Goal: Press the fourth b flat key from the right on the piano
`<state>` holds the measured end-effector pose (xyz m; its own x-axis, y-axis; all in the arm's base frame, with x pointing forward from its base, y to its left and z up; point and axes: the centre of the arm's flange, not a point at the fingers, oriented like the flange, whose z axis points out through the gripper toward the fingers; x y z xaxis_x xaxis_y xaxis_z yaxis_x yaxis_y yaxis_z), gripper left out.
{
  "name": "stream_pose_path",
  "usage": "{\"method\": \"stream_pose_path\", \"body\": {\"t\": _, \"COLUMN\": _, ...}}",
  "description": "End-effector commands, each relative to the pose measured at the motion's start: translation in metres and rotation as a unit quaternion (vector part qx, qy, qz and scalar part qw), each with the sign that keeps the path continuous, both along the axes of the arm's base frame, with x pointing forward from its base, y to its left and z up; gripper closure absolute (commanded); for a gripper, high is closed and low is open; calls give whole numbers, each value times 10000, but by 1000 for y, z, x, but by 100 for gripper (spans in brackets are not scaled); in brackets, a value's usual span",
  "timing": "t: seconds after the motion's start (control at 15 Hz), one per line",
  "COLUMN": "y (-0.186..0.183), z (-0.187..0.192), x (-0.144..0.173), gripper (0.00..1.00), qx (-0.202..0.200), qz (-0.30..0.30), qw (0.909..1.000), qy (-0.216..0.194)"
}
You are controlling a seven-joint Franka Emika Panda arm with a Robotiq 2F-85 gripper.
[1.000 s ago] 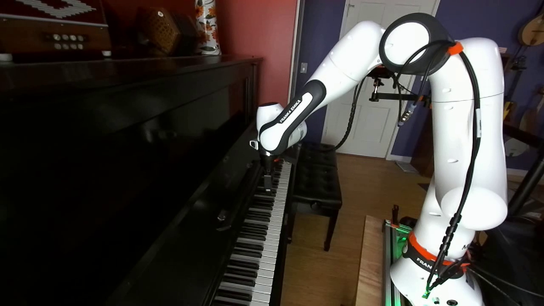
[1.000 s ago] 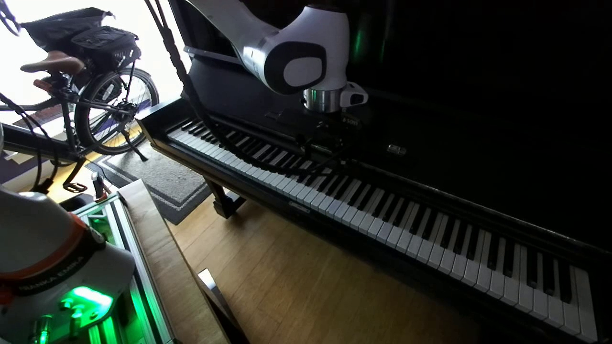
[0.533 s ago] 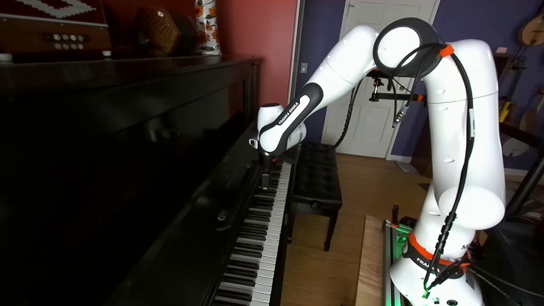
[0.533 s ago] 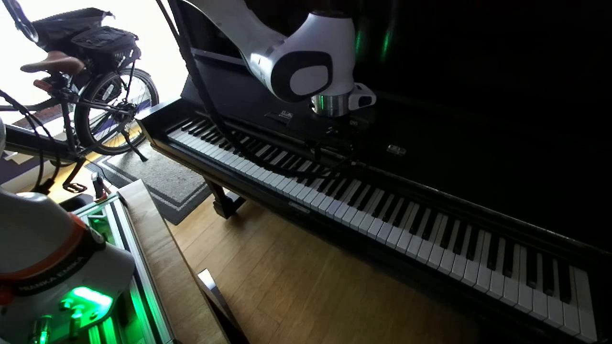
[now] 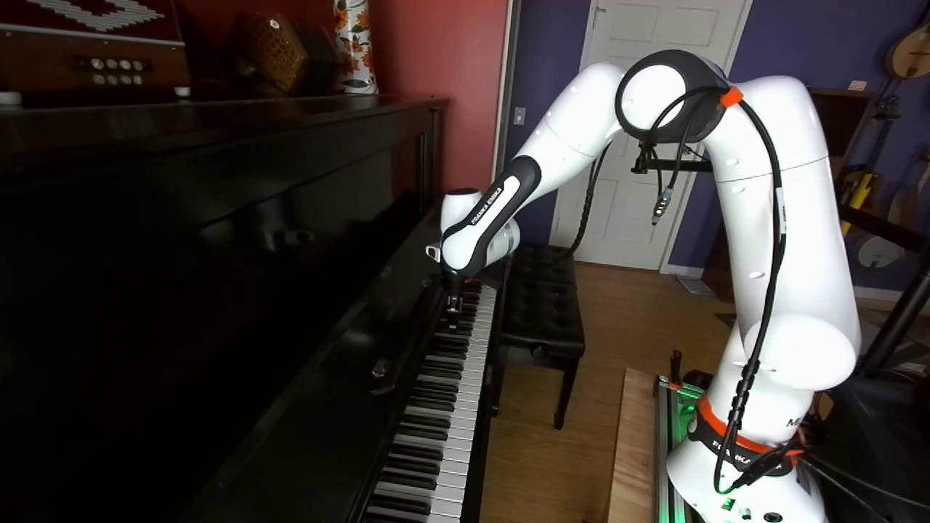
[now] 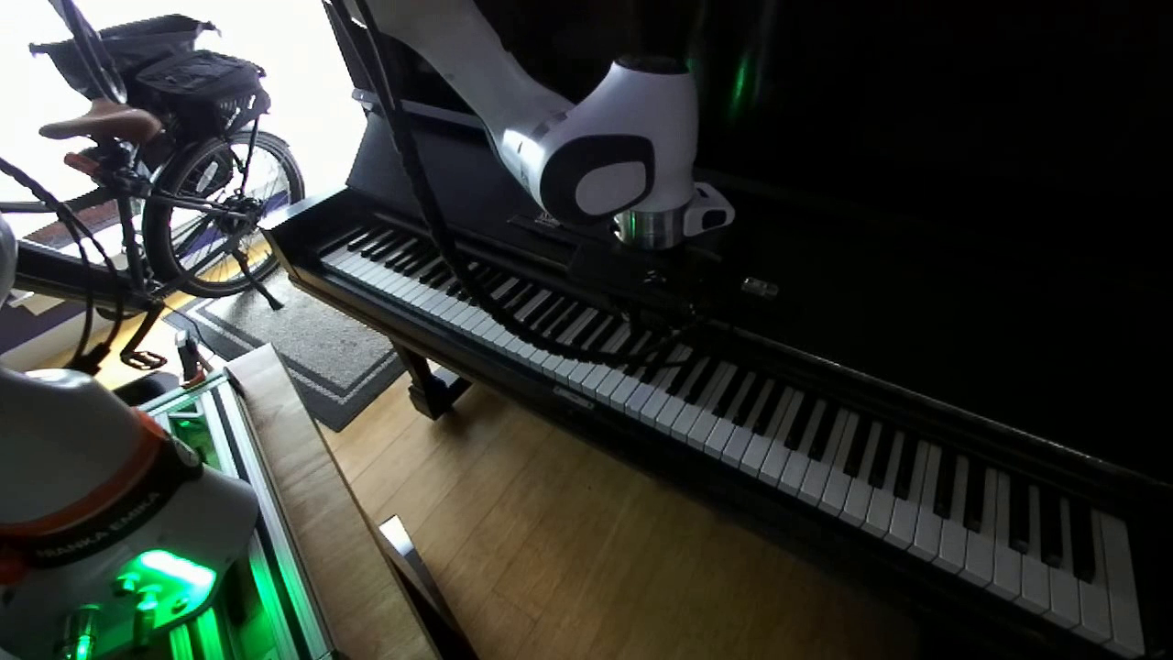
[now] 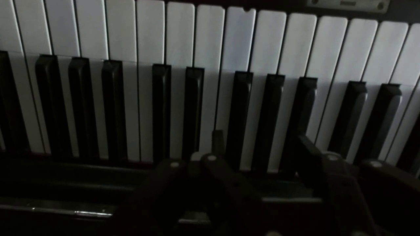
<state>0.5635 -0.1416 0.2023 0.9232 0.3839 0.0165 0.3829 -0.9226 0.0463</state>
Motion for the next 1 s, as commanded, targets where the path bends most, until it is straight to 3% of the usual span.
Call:
{"method": "stream_pose_path", "body": {"t": 0.0, "y": -5, "z": -18, "x": 8, "gripper": 77, "qx": 162, "qz": 44, "qw": 9999, "qy": 27}}
{"method": "stream_pose_path", "body": {"t": 0.2, "y": -8, "z": -25, "x": 9, "gripper": 98, "qx": 176, "qz": 0, "qw": 9998, "qy": 73}}
{"method": "stream_pose_path", "body": {"t": 0.93, "y": -18, "z": -46, "x": 14, "gripper": 100, "qx": 232, "qz": -118, "qw": 9995, "qy": 157}}
